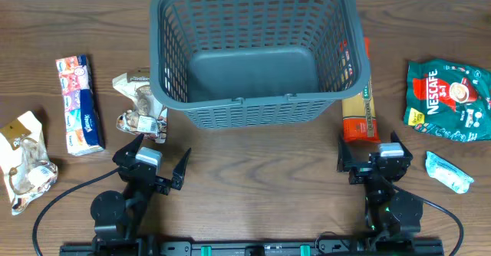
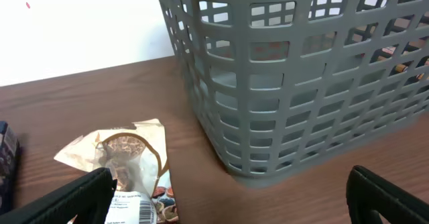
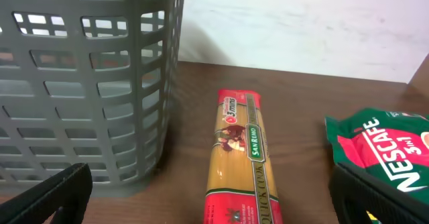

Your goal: Pack container

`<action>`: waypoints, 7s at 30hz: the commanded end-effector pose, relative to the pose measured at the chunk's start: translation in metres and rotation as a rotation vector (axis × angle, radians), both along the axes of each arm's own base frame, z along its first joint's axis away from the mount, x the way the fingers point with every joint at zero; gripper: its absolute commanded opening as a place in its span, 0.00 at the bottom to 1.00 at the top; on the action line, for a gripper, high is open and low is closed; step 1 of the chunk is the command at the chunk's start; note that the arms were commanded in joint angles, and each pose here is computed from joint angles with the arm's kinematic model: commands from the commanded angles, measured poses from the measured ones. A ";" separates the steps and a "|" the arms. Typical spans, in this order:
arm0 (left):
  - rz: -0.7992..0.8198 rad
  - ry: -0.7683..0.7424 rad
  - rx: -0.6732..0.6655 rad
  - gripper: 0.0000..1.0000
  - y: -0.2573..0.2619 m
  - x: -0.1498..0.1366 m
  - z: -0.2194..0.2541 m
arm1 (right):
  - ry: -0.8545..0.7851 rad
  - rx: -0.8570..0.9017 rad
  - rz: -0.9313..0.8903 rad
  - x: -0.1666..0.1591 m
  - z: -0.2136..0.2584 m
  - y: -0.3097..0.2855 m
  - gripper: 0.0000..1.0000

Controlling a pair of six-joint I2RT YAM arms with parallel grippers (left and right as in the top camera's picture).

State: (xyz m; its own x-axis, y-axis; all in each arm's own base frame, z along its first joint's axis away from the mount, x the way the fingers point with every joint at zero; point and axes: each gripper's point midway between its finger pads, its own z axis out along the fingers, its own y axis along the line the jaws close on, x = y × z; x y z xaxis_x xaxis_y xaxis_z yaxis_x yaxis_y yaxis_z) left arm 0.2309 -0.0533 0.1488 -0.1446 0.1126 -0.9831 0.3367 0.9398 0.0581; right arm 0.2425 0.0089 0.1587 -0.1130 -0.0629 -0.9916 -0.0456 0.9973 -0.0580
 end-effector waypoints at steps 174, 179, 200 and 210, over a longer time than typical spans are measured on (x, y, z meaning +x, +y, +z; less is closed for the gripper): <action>-0.019 0.026 0.012 0.98 -0.003 -0.001 -0.013 | 1.027 0.156 -0.054 0.142 -0.132 -0.056 0.99; -0.019 0.026 0.012 0.99 -0.003 -0.001 -0.013 | 1.014 0.157 -0.050 0.139 -0.141 -0.055 0.99; -0.019 0.026 0.012 0.99 -0.003 -0.001 -0.013 | 1.070 0.172 -0.086 0.168 -0.143 -0.064 0.99; -0.019 0.026 0.012 0.99 -0.003 -0.001 -0.013 | 1.113 0.111 -0.004 0.203 -0.152 -0.043 0.99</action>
